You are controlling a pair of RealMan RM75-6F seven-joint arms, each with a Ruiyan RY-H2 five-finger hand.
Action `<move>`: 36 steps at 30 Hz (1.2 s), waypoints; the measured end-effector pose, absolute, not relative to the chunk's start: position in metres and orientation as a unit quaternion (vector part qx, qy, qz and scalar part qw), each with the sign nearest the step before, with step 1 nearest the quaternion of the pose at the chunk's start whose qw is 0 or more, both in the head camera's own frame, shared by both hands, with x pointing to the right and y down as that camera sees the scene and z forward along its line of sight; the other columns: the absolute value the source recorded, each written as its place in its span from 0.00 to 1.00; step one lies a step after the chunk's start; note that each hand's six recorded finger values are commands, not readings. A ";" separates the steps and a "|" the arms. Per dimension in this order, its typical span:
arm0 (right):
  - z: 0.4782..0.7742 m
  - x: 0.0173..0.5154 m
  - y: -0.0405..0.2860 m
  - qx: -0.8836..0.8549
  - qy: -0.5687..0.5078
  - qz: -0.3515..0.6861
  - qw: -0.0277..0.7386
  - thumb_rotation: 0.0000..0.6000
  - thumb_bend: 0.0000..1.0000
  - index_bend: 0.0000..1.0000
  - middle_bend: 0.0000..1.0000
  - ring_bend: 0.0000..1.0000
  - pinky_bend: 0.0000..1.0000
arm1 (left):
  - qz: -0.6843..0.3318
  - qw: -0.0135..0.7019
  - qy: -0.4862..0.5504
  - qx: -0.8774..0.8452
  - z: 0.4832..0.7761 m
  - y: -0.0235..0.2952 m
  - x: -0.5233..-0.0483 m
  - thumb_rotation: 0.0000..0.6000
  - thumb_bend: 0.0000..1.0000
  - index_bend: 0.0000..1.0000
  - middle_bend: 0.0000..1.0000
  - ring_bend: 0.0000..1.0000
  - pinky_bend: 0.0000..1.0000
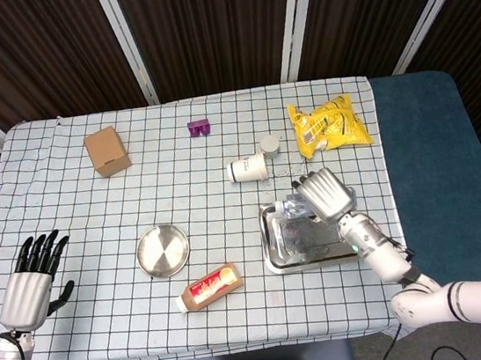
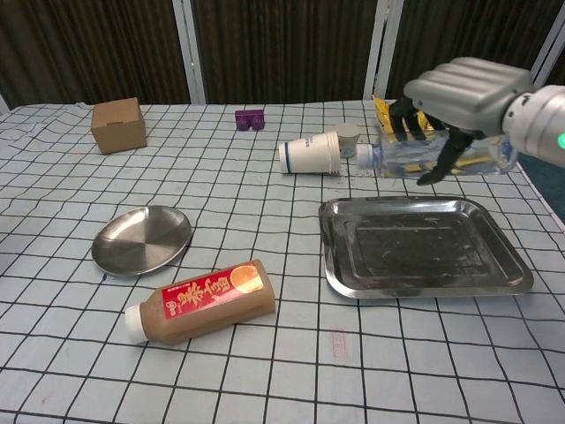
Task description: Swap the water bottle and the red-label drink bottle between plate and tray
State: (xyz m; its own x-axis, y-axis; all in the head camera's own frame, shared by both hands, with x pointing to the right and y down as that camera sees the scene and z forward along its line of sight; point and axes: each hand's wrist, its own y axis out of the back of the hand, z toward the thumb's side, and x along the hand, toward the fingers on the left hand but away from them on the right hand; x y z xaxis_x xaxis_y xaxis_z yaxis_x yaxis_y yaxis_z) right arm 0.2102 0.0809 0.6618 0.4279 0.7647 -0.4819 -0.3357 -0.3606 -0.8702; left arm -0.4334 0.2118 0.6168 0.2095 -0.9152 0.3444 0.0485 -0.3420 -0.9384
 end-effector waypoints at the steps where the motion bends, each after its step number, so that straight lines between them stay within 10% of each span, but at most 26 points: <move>1: 0.664 0.217 0.088 -0.651 -0.157 0.510 0.540 1.00 0.26 0.94 0.76 0.77 0.80 | -0.525 0.459 0.344 -0.629 0.617 0.212 -0.433 1.00 0.35 0.00 0.00 0.00 0.00; 13: 0.706 0.231 0.125 -0.676 -0.129 0.512 0.514 1.00 0.26 0.80 0.74 0.65 0.72 | -0.521 0.453 0.331 -0.643 0.623 0.217 -0.427 1.00 0.35 0.00 0.00 0.00 0.00; 25: 0.724 0.225 0.140 -0.703 -0.116 0.514 0.478 1.00 0.25 0.01 0.17 0.09 0.34 | -0.523 0.451 0.331 -0.643 0.623 0.217 -0.429 1.00 0.35 0.00 0.00 0.00 0.00; 36: 0.683 0.236 0.147 -0.732 -0.173 0.498 0.431 1.00 0.21 0.00 0.03 0.00 0.15 | -0.489 0.423 0.332 -0.686 0.620 0.227 -0.411 1.00 0.35 0.00 0.00 0.00 0.04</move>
State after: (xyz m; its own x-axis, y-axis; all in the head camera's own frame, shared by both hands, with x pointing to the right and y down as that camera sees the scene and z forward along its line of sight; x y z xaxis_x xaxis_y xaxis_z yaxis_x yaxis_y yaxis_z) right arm 0.2358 0.1467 0.6829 0.4437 0.6829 -0.5803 -0.1772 -0.5679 -0.8038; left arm -0.4111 0.2274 0.6197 0.3006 -0.8703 0.3901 -0.0423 -0.4208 -0.9062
